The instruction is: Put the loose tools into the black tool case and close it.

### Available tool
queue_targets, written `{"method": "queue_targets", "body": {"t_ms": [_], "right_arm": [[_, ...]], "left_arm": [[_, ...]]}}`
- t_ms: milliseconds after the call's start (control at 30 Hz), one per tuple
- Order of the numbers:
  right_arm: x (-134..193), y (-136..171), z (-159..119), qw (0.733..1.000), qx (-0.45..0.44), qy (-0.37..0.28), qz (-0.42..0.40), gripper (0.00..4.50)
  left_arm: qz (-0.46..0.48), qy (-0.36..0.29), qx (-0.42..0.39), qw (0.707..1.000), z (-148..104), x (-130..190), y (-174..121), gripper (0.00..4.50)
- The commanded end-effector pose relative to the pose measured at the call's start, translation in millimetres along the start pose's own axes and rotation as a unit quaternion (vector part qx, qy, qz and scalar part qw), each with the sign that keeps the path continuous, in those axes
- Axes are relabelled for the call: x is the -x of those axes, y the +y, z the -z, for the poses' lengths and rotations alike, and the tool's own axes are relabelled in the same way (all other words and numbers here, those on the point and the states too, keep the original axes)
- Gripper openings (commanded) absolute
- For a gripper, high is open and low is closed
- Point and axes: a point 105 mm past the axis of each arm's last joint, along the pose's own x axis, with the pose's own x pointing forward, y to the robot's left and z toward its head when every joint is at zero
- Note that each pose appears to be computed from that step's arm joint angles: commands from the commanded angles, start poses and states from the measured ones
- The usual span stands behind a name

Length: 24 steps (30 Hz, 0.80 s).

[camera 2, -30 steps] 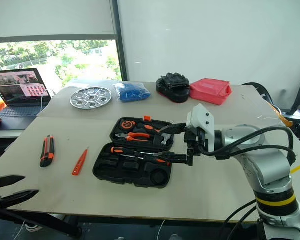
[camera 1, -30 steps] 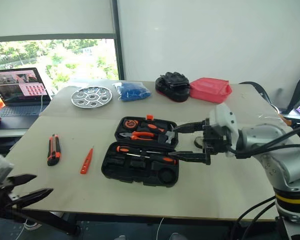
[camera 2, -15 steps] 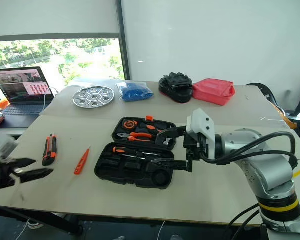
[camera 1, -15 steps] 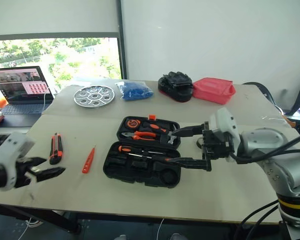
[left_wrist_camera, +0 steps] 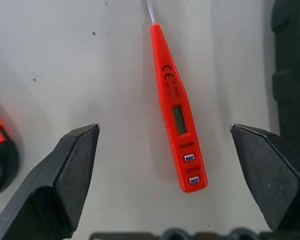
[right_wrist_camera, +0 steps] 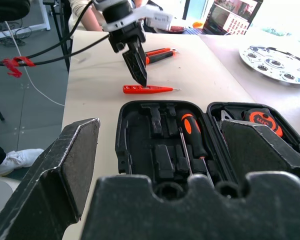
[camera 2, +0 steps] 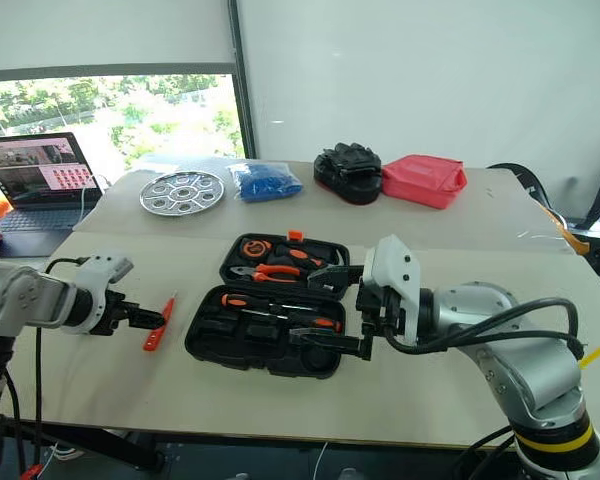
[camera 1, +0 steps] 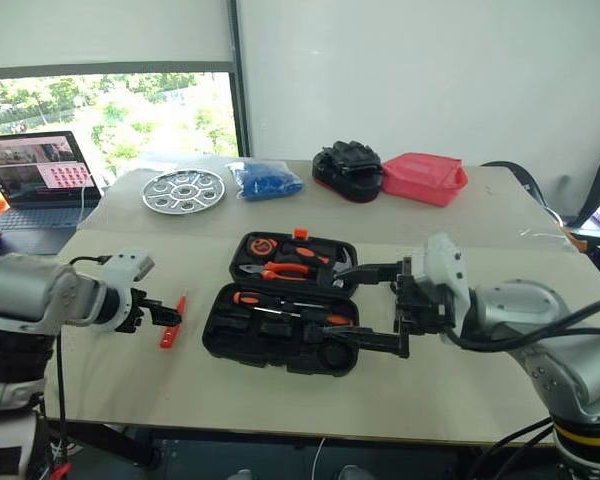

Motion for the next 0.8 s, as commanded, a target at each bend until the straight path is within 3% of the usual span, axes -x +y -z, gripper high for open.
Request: {"method": "queue_targets", "body": {"t_ms": [33, 200, 300, 600, 800], "right_arm": [[0, 10, -12, 1.000, 0.019, -0.017, -0.003, 4.48], [-1, 13, -15, 0.999, 0.027, -0.019, 0.004, 4.48], [-1, 10, -18, 0.999, 0.033, -0.020, 0.011, 4.50], [2, 7, -17, 0.999, 0.031, -0.013, 0.023, 4.50], [7, 7, -14, 1.000, 0.016, -0.006, 0.021, 4.50]], "left_arm": [[0.004, -0.001, 0.008, 1.000, -14, -4, -6, 4.50], [0.008, 0.026, 0.008, 1.000, -9, -17, -13, 4.50], [0.011, 0.047, 0.012, 0.999, 0, -24, -12, 3.81], [0.002, 0.063, 0.022, 0.998, 8, -30, -9, 0.57], [-0.010, 0.045, 0.002, 0.999, 3, -26, 4, 0.40]]}}
